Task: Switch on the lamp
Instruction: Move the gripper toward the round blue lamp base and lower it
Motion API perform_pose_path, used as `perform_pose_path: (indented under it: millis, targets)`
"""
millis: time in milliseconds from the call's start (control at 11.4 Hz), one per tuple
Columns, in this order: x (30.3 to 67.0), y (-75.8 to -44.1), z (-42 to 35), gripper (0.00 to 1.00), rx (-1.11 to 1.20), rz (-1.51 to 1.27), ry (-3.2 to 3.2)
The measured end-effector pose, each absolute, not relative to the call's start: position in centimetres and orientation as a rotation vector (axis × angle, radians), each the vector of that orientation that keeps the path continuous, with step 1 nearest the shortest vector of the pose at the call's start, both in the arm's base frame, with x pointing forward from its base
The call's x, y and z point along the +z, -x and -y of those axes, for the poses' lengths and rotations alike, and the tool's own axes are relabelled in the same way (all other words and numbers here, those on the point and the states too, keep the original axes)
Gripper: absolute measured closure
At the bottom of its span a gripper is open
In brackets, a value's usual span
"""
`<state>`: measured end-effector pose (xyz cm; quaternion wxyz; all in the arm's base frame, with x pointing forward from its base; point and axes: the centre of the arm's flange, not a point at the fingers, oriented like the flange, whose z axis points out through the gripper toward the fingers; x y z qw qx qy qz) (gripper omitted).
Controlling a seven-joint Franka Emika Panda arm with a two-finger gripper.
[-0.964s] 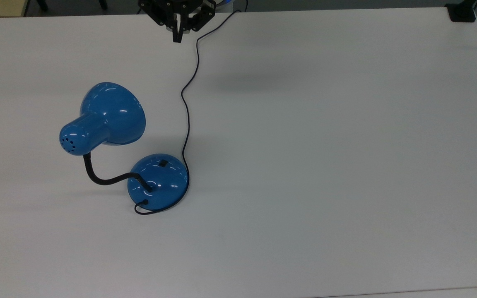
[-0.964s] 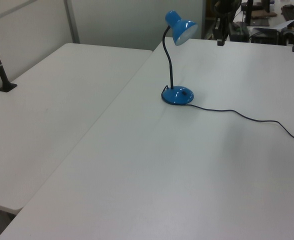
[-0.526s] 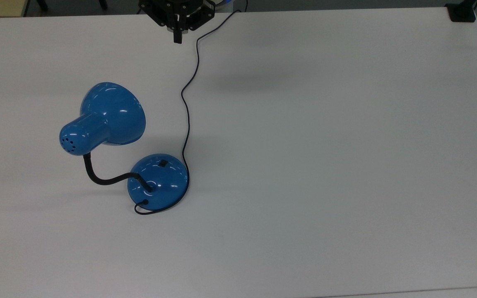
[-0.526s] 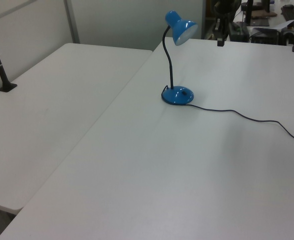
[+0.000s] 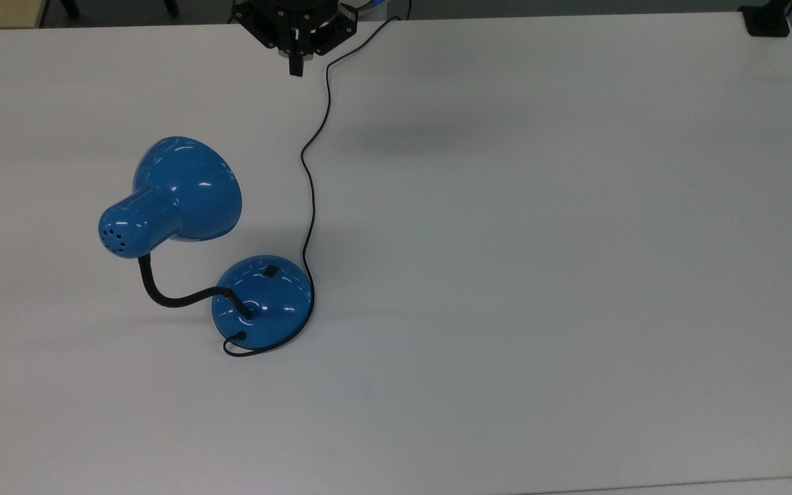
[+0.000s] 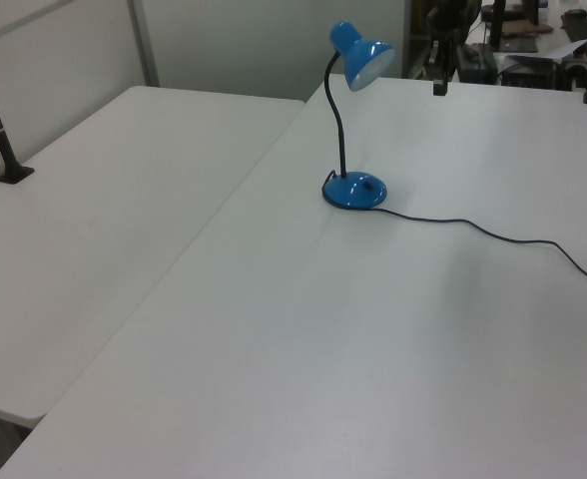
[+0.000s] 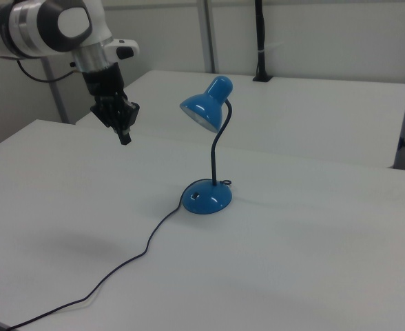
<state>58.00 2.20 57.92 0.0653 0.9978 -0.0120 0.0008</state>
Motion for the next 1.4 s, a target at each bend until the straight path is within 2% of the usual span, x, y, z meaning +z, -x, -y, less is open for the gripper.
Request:
perform_pose_path:
  millis: [613,1402]
  targets:
    - [49.7,-58.5,-2.1,0.99,0.104,0.069,-3.023]
    - [43.4,-60.0,1.0,0.99,0.367,0.261,-3.033]
